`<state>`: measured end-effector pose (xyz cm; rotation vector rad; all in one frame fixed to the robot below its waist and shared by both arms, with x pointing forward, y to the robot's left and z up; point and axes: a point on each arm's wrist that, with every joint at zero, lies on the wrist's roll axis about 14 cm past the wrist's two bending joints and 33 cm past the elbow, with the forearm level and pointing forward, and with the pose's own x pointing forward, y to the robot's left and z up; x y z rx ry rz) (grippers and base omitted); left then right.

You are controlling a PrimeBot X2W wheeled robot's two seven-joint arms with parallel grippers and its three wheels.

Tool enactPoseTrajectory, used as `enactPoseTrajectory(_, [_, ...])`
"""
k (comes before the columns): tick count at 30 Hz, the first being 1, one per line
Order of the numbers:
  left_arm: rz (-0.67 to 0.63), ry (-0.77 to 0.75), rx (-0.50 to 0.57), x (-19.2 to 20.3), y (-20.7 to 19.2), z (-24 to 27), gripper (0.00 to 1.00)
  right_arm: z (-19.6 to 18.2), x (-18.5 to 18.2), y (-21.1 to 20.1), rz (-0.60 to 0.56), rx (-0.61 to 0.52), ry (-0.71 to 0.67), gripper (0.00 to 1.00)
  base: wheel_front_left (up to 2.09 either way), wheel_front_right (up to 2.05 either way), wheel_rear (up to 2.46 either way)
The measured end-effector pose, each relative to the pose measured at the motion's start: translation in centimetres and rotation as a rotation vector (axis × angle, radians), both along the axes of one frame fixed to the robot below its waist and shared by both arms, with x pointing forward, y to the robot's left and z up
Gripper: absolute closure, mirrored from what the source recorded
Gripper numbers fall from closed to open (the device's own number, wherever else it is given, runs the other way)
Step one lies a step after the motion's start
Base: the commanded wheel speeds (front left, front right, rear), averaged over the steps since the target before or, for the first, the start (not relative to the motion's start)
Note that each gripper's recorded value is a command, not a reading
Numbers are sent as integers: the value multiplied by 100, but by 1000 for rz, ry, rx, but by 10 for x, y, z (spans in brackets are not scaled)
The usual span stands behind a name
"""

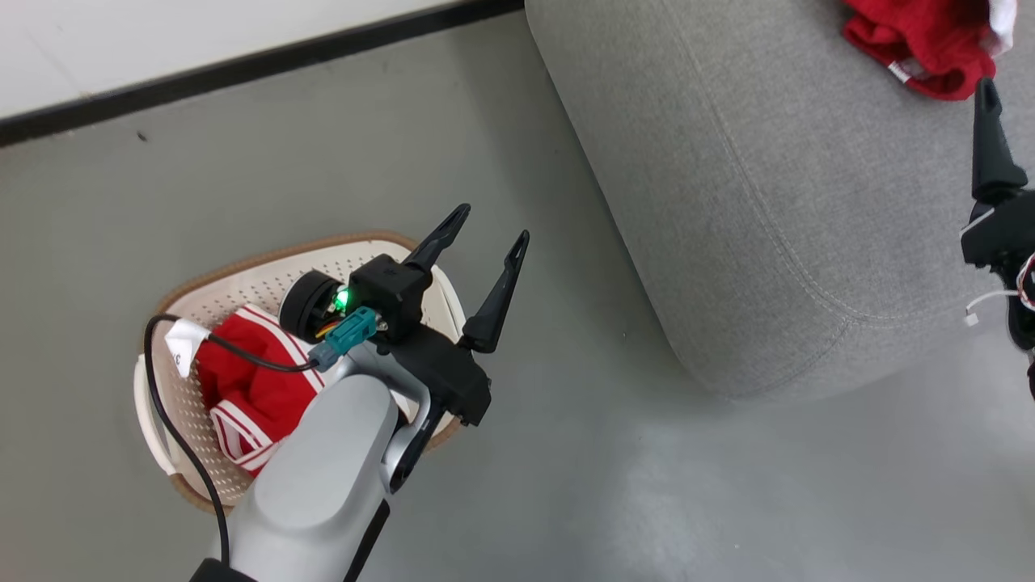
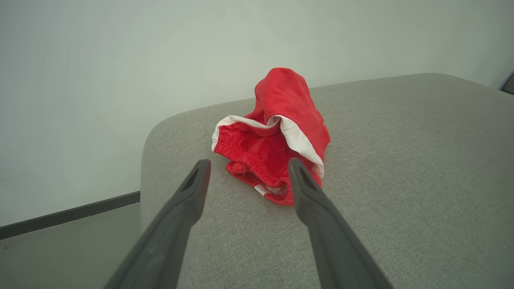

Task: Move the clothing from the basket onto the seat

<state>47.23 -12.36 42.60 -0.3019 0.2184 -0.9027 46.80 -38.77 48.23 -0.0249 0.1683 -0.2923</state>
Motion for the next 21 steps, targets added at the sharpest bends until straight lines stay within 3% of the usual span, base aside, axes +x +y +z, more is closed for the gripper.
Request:
enactPoseTrajectory(8, [109, -11, 10, -1, 29, 19, 0, 16, -6, 32, 82, 34, -75, 0, 0, 0, 0])
enactPoseTrajectory(21, [402, -8, 69, 2, 122, 27, 0, 17, 14, 127, 328, 98, -132, 0, 0, 0, 0])
